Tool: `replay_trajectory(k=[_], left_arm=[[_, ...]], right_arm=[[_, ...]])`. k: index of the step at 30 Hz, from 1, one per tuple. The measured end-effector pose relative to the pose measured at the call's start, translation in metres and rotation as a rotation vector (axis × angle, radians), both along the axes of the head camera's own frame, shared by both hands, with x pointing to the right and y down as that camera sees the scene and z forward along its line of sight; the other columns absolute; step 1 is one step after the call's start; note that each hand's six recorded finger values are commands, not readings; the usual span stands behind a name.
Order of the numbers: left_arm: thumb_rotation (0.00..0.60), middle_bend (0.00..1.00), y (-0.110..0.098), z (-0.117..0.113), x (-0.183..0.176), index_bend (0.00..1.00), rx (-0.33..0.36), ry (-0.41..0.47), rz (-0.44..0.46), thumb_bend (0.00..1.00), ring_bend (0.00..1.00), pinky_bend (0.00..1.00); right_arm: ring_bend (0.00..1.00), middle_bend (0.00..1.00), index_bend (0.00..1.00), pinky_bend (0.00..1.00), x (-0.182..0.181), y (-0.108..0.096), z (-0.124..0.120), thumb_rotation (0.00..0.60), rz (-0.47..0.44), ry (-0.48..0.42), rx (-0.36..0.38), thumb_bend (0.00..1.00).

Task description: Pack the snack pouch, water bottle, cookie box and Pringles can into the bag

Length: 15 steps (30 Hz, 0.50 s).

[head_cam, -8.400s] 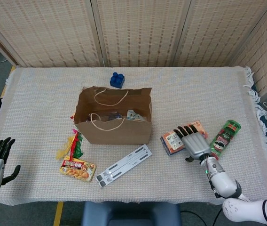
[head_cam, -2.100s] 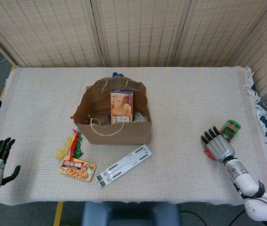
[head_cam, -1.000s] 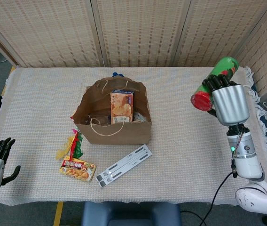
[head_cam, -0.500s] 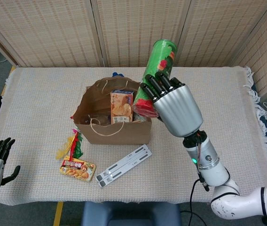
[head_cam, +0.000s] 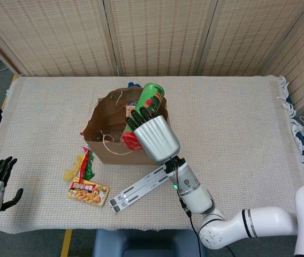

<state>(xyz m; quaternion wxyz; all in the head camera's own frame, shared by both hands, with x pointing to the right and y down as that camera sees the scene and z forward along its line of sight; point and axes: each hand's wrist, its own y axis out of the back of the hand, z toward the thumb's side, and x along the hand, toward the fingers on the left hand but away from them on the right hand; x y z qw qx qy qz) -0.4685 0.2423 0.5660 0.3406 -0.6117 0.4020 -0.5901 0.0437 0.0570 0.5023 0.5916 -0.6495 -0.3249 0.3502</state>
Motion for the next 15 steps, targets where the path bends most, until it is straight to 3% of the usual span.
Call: replay_trajectory(k=[5,7,10,12,13,15], left_arm=[[0.600,0.00,0.000,0.000,0.000,0.00,0.000,0.002,0.000,0.36,0.00,0.00],[0.600,0.00,0.000,0.000,0.000,0.00,0.000,0.002,0.000,0.36,0.00,0.00],[0.600,0.00,0.000,0.000,0.000,0.00,0.001,0.004,0.001,0.35,0.00,0.00],[0.600,0.00,0.000,0.000,0.000,0.00,0.002,0.004,0.002,0.36,0.00,0.00],[0.600,0.00,0.000,0.000,0.000,0.00,0.002,0.004,0.002,0.36,0.00,0.00],[0.600,0.00,-0.001,0.000,0.000,0.00,0.003,0.003,0.003,0.36,0.00,0.00]], right_arm=[[0.64,0.64,0.72,0.68,-0.009,0.001,0.017,0.600,0.031,-0.010,-0.057,0.23],[0.58,0.63,0.64,0.66,-0.013,0.003,0.022,0.600,0.044,-0.020,-0.084,0.23],[0.38,0.43,0.31,0.57,-0.014,0.004,0.027,0.600,0.057,-0.019,-0.110,0.22],[0.21,0.25,0.07,0.44,-0.014,0.004,0.030,0.600,0.065,-0.007,-0.119,0.16],[0.13,0.17,0.01,0.37,-0.013,0.004,0.030,0.600,0.070,-0.002,-0.124,0.11],[0.05,0.08,0.00,0.27,-0.012,0.004,0.029,0.600,0.085,0.000,-0.133,0.08]])
